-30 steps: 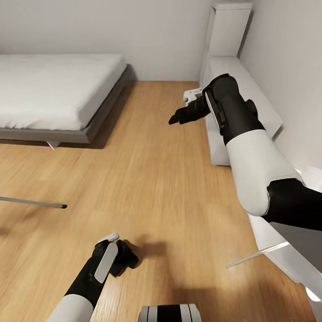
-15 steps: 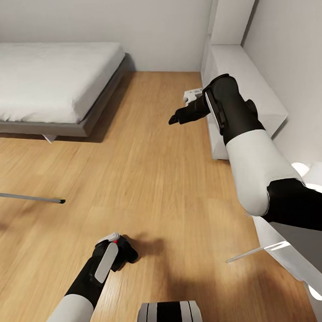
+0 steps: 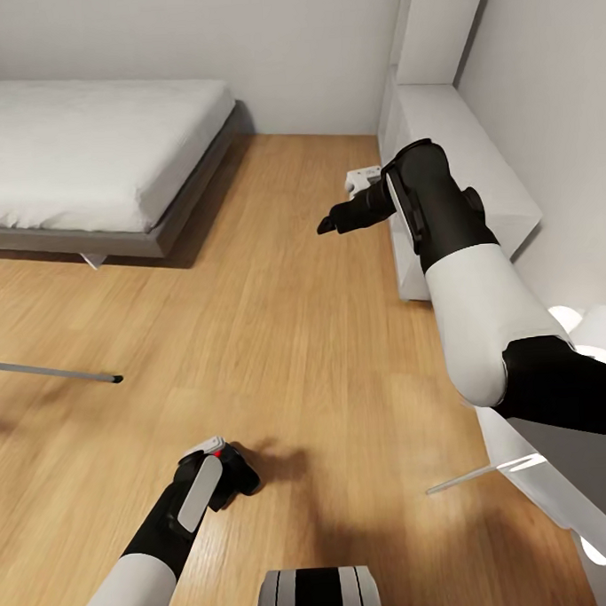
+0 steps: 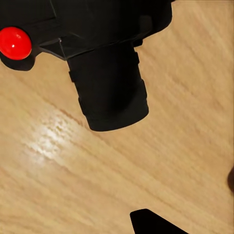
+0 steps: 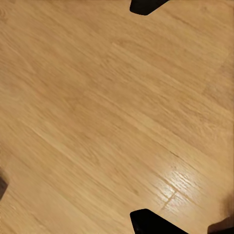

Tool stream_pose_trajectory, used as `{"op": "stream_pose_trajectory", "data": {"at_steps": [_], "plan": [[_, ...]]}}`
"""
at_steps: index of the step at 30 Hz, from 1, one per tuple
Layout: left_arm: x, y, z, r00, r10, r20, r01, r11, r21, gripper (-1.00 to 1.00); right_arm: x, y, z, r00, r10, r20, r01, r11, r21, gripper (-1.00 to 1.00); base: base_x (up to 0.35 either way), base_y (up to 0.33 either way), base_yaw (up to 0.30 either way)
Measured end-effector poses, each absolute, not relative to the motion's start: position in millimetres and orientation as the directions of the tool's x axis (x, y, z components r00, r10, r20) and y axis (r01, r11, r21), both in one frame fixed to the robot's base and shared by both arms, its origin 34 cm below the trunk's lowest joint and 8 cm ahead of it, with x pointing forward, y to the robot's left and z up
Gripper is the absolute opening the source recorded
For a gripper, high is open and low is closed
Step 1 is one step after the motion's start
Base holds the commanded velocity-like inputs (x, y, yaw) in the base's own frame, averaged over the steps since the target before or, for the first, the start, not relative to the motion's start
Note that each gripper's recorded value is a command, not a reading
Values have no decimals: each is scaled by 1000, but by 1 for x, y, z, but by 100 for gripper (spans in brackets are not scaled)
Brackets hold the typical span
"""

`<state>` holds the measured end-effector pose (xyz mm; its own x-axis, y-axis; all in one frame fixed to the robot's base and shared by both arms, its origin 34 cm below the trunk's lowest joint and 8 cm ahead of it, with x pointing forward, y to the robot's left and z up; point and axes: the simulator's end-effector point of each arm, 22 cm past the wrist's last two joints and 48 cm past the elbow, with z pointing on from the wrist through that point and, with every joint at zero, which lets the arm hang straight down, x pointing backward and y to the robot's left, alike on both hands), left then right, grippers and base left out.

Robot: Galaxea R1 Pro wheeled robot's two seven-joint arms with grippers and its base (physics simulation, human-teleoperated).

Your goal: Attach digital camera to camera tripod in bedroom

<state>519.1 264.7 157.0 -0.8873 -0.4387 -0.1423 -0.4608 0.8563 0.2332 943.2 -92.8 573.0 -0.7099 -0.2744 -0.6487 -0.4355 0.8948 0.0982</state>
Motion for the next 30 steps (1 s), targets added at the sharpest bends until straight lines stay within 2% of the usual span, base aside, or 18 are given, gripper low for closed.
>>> {"op": "stream_pose_trajectory", "data": {"at_steps": [20,30], "plan": [[519,265,157,-889,-437,-140,-458,857,234,100,948,-92,593,-676,-272,-685,-443,893,83,100,0,0,-5],[518,264,157,-889,-437,-138,-458,858,233,100,947,-77,612,-603,-372,-705,-497,867,-33,100,0,0,-197]]}}
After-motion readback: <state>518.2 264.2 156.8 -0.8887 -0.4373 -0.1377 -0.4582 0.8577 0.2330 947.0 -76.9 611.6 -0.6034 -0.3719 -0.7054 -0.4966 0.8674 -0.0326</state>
